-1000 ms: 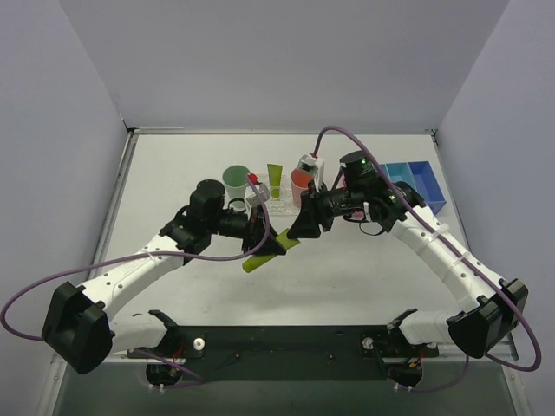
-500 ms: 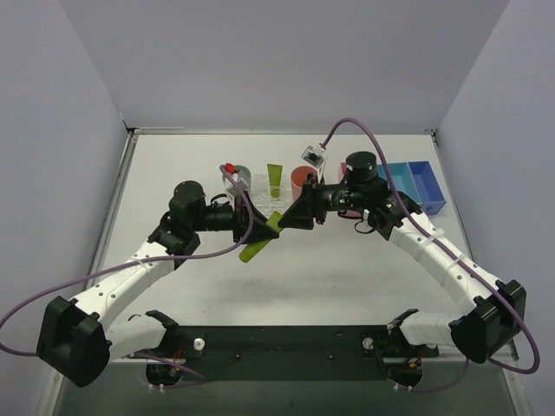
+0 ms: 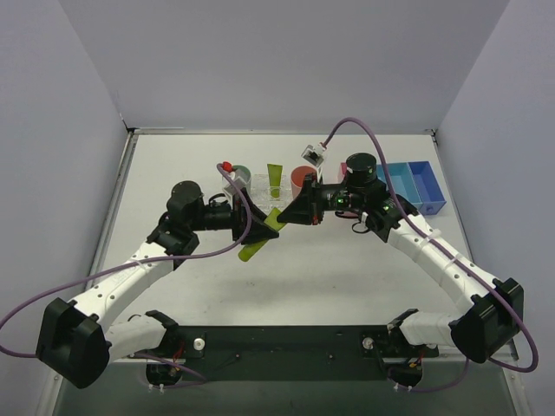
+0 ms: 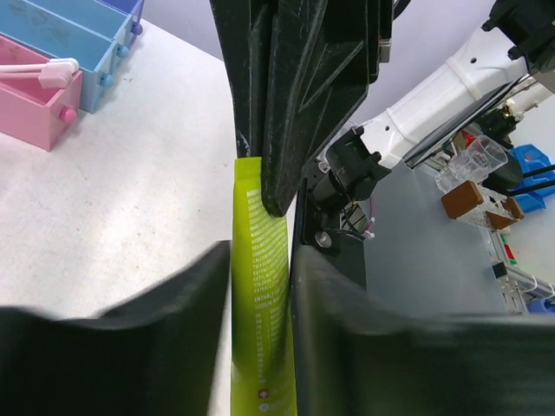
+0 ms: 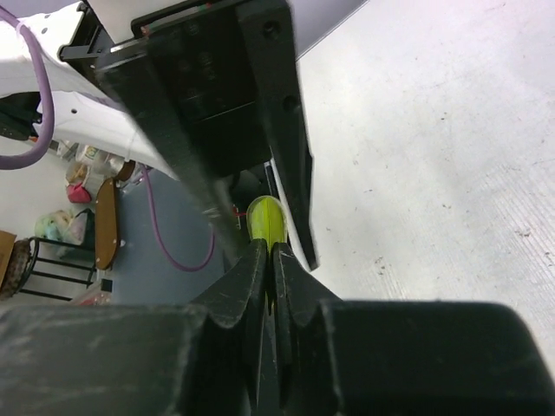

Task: Prepare toiletry sets of a toothbrush and toothpaste on the tray

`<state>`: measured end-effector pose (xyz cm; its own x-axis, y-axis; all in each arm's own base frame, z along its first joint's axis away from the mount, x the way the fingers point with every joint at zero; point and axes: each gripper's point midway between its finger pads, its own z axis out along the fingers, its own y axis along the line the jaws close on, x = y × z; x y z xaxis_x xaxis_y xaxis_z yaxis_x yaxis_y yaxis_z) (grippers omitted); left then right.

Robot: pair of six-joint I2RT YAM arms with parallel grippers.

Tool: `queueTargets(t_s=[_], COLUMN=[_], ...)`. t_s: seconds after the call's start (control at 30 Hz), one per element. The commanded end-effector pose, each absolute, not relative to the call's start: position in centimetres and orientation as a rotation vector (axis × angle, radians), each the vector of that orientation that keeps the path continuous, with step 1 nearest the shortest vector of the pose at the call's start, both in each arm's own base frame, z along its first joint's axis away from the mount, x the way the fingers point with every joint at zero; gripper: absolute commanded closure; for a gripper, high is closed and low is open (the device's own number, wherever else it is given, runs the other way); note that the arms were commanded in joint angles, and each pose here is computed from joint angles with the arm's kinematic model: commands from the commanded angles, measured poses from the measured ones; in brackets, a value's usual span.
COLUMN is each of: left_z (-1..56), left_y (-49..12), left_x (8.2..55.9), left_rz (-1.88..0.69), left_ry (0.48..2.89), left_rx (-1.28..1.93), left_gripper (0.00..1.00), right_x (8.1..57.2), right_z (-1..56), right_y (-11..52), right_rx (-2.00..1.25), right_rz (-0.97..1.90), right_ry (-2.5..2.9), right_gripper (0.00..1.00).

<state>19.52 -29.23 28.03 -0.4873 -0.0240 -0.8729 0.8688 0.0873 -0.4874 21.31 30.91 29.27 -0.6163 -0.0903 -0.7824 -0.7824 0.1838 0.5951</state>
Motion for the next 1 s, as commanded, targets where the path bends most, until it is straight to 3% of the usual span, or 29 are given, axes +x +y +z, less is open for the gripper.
queueTargets(t_s=[0.0,0.07,0.3,0.53,0.73,0.97], left_z=[29.4,29.3,29.3,26.6,25.2,24.5], left_y=[-28.3,-26.9,-20.0,-12.9,-9.6,-9.6], left_x=[20.2,22.2,27.2,32.4,33.4,33.5], left_rz=[-1.419,-1.258,-0.856,-0.544,-0.342,-0.322], left_ry=[1.580,1.599,1.697,1.873,1.928,1.949], left_rx=[0.874,0.850,0.597,0.265,0.155,0.178], left_gripper=[0.40,0.29,0.14,0.13,0.13,0.13], right_x=[22.1,23.0,25.4,28.1,31.1,34.8], right_z=[31.1,31.8,31.8,33.2,33.2,32.0], right_y=[30.5,29.8,26.3,27.0,28.8,31.1], right_rx=[-0.836,-0.813,-0.789,-0.792,-0.869,-0.928], right_rz=[1.397,1.284,0.846,0.654,0.575,0.513], right_ry=[1.772,1.777,1.844,1.863,1.865,1.871], right_gripper=[1.00,1.00,1.00,1.00,1.00,1.00])
